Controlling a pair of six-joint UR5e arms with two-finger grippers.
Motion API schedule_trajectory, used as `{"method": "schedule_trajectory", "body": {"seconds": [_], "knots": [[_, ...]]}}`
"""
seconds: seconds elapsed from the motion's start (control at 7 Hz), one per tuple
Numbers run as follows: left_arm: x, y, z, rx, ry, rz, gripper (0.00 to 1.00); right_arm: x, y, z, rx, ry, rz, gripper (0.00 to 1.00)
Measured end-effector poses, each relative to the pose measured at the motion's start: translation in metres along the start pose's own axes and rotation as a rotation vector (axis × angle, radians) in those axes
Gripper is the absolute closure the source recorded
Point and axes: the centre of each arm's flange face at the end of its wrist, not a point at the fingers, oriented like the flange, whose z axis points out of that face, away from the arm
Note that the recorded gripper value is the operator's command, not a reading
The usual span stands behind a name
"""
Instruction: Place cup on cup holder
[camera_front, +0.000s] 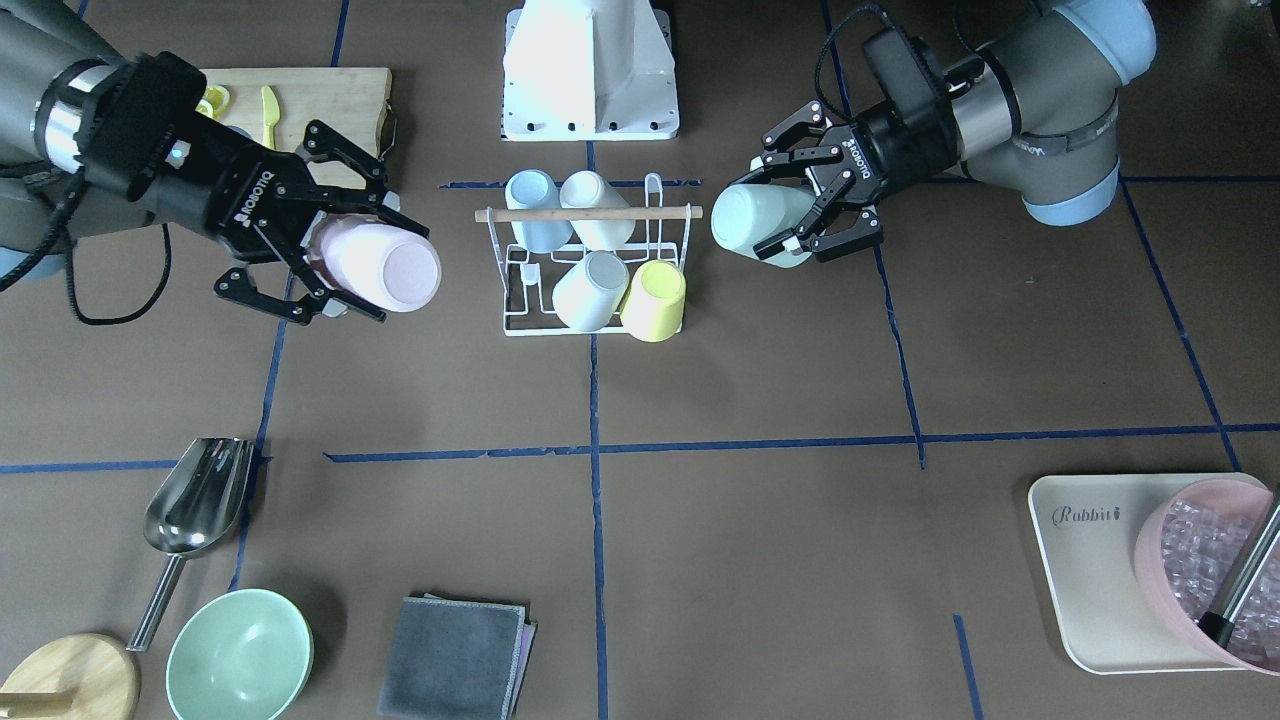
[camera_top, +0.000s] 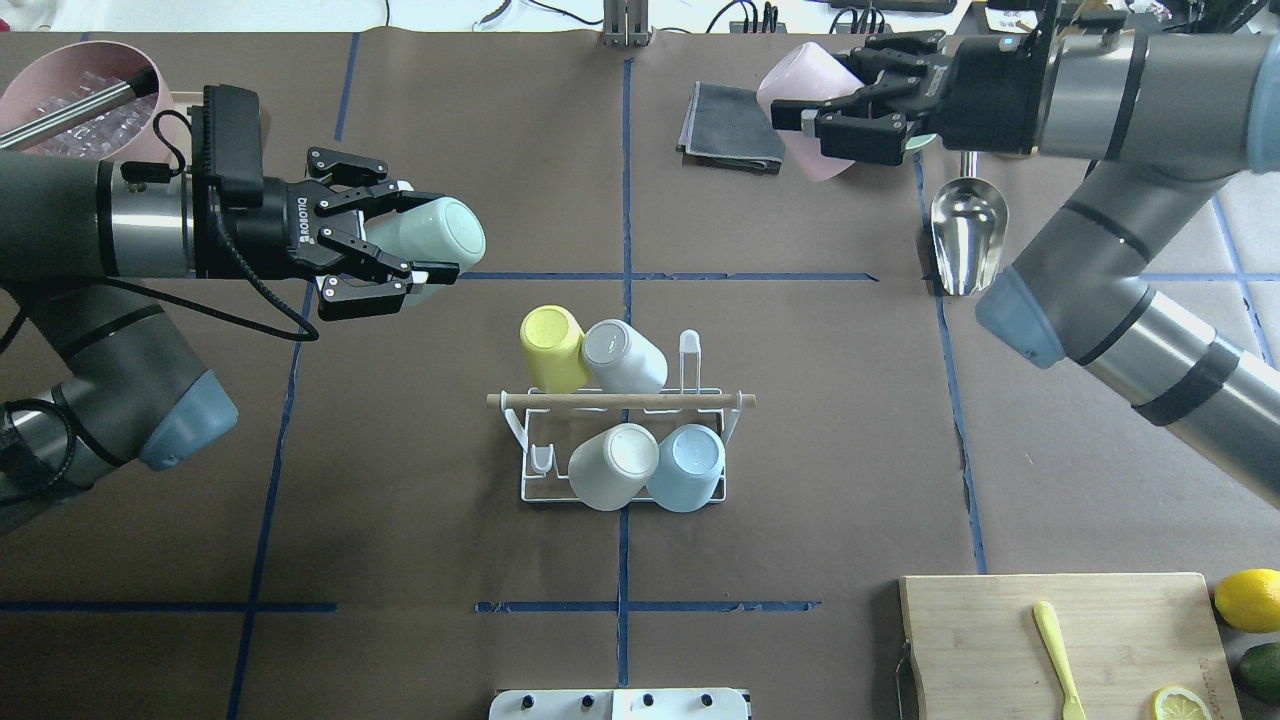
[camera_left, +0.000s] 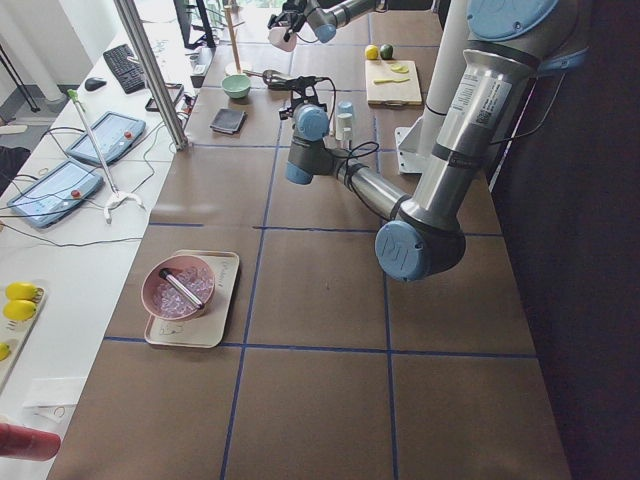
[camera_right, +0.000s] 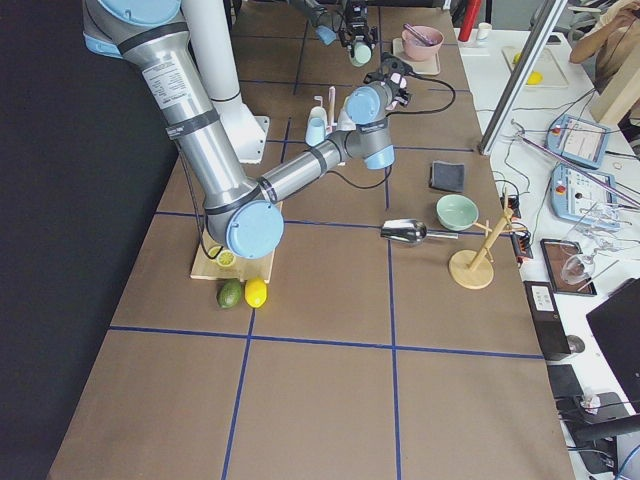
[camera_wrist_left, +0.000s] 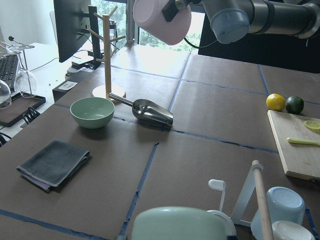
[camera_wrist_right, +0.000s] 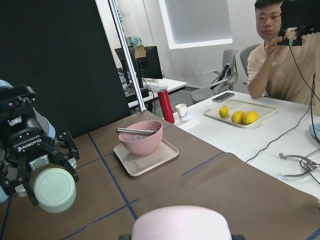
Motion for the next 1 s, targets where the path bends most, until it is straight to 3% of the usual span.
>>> {"method": "schedule_trajectory", "body": {"seconds": [0.29,0.57,0.71,1.0], "knots": [[0.046,0.015,0.019,0.161,-0.031,-0.007,0.94,-0.014,0.029,0.016,0.082,0.002,-0.1,1.0],[0.114,0.035,0.043,0.316,-0.028,-0.077,0.94,-0.029,0.051,0.034,0.137,0.036,-0.228,1.0],[0.148,0.053,0.046,0.373,-0.027,-0.126,0.94,-0.036,0.06,0.041,0.143,0.04,-0.274,1.0],[0.17,0.072,0.039,0.418,-0.037,-0.17,0.94,-0.05,0.075,0.055,0.137,0.026,-0.297,1.0]]}}
